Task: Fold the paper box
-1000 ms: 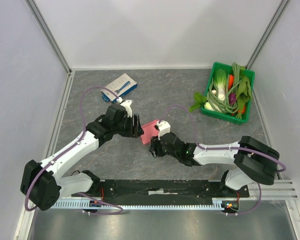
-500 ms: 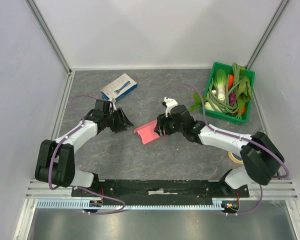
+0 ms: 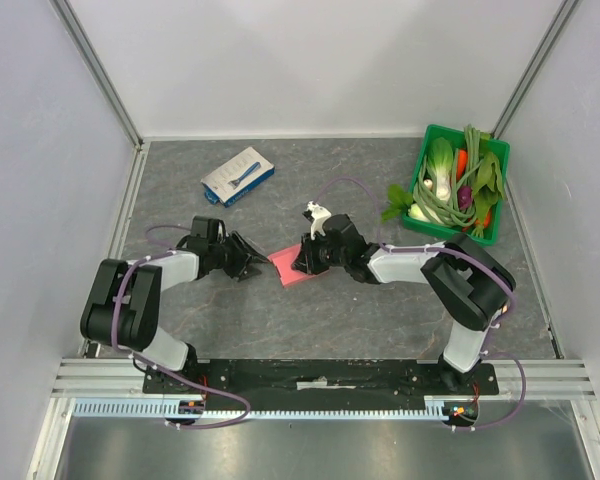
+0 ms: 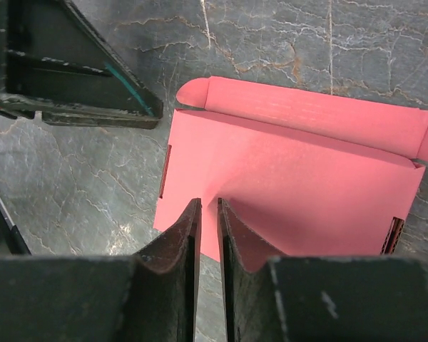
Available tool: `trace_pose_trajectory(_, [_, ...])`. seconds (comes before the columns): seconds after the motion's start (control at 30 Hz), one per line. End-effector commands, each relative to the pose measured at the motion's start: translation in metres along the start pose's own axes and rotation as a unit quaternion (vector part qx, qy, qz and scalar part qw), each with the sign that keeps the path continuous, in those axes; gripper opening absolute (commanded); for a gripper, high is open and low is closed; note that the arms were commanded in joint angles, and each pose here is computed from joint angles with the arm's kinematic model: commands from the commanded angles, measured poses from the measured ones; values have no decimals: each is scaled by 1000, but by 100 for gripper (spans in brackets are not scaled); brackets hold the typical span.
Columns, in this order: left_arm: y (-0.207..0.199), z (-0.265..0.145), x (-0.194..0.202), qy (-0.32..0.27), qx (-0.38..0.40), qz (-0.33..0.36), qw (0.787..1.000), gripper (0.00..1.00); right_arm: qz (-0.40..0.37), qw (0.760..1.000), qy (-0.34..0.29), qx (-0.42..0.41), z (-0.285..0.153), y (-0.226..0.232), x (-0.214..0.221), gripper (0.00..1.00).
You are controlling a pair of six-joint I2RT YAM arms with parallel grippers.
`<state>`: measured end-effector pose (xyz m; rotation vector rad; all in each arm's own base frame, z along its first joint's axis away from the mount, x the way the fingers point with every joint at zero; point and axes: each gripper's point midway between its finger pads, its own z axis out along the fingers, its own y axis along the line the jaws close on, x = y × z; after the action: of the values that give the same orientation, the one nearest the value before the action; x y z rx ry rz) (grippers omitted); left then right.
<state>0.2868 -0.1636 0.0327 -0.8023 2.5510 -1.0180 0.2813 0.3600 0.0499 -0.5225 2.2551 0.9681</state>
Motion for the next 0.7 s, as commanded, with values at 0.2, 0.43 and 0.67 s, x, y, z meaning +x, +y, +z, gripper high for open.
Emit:
trace_pose_trajectory(0.2, [-9,14,-18,-19,7,-112,994,52,-7,1000,-2,25,8,-22,20,22])
trace_pose_trajectory(0.43, [-18,25,-24,-2,6,-138,990,49,-10,1000,-4,21,7,-20,17,22])
trace_pose_trajectory(0.67, [-10,28,-28,-17,-23,-107,994,42,-10,1000,-5,20,7,-19,16,22])
